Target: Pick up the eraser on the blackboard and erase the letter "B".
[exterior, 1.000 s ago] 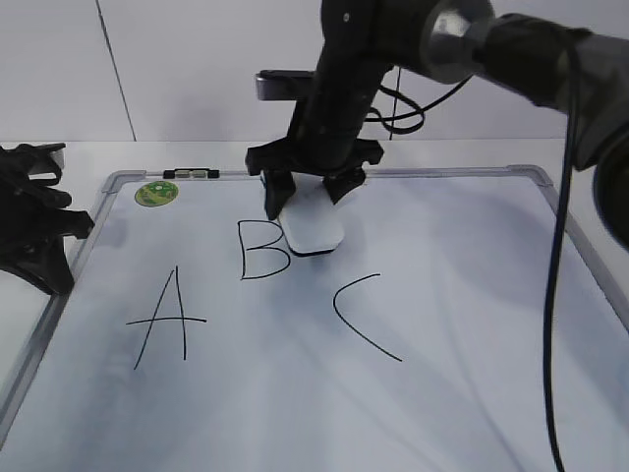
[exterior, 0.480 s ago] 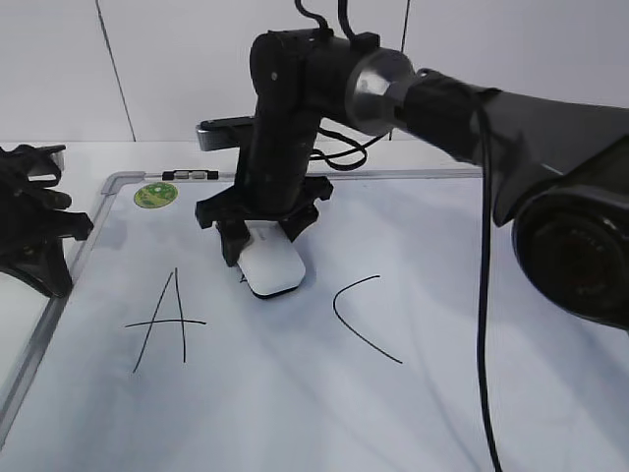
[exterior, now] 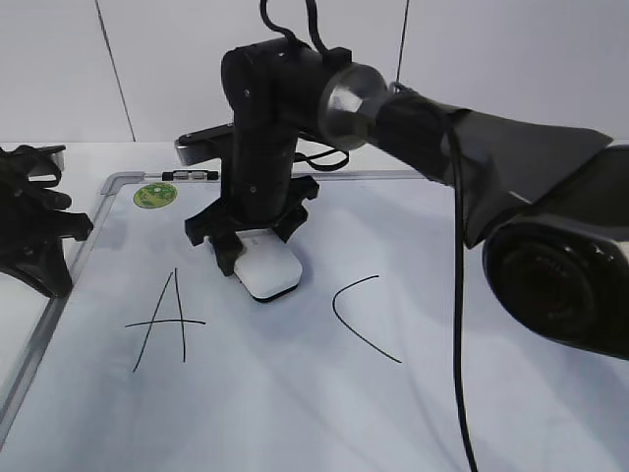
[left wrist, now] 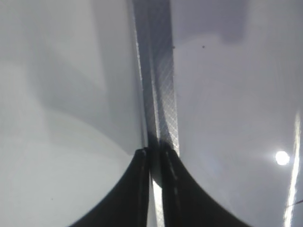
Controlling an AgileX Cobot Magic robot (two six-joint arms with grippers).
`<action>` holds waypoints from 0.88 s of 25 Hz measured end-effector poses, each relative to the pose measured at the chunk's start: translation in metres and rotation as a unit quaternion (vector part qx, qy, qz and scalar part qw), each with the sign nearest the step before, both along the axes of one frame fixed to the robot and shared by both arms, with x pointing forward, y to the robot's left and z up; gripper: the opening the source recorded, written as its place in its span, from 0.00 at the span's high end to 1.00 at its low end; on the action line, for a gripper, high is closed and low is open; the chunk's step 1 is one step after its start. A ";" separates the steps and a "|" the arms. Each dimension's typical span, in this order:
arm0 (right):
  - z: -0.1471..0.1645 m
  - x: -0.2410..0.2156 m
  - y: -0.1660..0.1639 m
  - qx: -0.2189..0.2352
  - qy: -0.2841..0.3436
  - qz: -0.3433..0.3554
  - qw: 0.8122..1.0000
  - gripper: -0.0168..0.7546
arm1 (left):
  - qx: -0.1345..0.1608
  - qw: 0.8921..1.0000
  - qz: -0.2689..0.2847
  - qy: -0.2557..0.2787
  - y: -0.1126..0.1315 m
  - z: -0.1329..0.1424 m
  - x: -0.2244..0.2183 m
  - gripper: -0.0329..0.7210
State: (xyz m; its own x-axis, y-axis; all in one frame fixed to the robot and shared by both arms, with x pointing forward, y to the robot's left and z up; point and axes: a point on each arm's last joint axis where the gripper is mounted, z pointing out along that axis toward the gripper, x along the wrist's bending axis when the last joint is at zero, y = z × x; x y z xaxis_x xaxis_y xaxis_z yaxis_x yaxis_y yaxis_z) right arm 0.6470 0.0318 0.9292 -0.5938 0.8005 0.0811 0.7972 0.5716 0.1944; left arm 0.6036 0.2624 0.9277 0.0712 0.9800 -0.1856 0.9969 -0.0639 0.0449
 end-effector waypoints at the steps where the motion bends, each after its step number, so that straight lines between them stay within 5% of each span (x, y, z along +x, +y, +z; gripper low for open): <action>1: 0.000 0.000 0.000 -0.004 -0.003 0.005 1.000 0.27 | 0.000 1.000 0.000 0.000 0.000 0.000 0.000 0.93; 15: -0.001 0.004 -0.001 -0.035 -0.033 0.005 0.999 0.27 | 0.000 1.000 0.000 0.000 0.000 0.000 0.000 0.93; 22: 0.000 0.032 -0.032 -0.028 -0.050 -0.042 0.997 0.27 | -0.001 1.000 0.001 0.000 0.000 0.000 0.000 0.93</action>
